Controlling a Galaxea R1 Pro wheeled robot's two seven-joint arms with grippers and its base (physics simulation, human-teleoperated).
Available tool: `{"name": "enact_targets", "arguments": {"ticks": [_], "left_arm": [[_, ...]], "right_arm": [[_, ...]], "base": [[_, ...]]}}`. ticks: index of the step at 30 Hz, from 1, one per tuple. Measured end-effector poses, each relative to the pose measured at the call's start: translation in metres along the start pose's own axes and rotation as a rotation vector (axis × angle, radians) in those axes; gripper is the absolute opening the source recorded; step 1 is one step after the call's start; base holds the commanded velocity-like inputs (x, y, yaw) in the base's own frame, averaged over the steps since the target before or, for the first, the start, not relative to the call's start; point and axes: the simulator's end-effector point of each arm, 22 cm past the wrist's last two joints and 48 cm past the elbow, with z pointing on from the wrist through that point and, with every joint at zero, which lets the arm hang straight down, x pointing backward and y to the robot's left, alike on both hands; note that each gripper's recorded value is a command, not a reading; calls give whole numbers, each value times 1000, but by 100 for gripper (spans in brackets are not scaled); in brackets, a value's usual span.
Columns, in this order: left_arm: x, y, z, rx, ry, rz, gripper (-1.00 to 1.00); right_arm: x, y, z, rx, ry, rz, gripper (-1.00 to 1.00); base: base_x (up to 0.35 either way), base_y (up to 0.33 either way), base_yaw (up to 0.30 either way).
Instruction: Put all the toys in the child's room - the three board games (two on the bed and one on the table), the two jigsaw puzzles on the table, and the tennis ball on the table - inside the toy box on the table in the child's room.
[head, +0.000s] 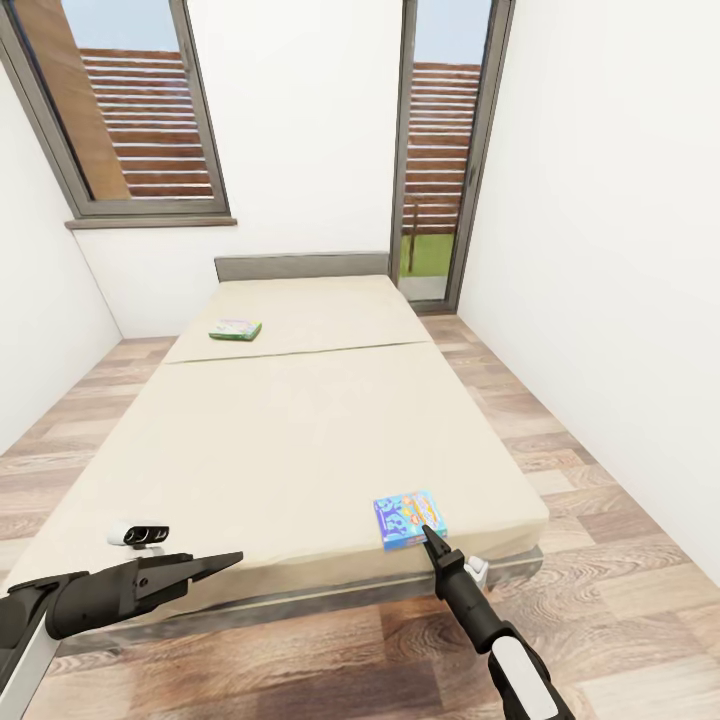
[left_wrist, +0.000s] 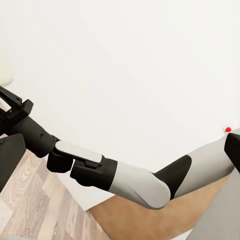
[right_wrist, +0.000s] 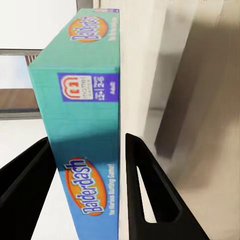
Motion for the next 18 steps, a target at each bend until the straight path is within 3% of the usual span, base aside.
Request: {"name": "enact_targets", "arguments": {"ticks": [8,18], "left_arm": [[-11,-13,3,0,0,-1,100],[-11,-13,3,0,0,2,100]], "right_arm": [[-2,18,1,0,0,-2,-100],[-4,23,5,-9,1,-6,-100]], "base": [[0,0,0],[0,0,0]]}}
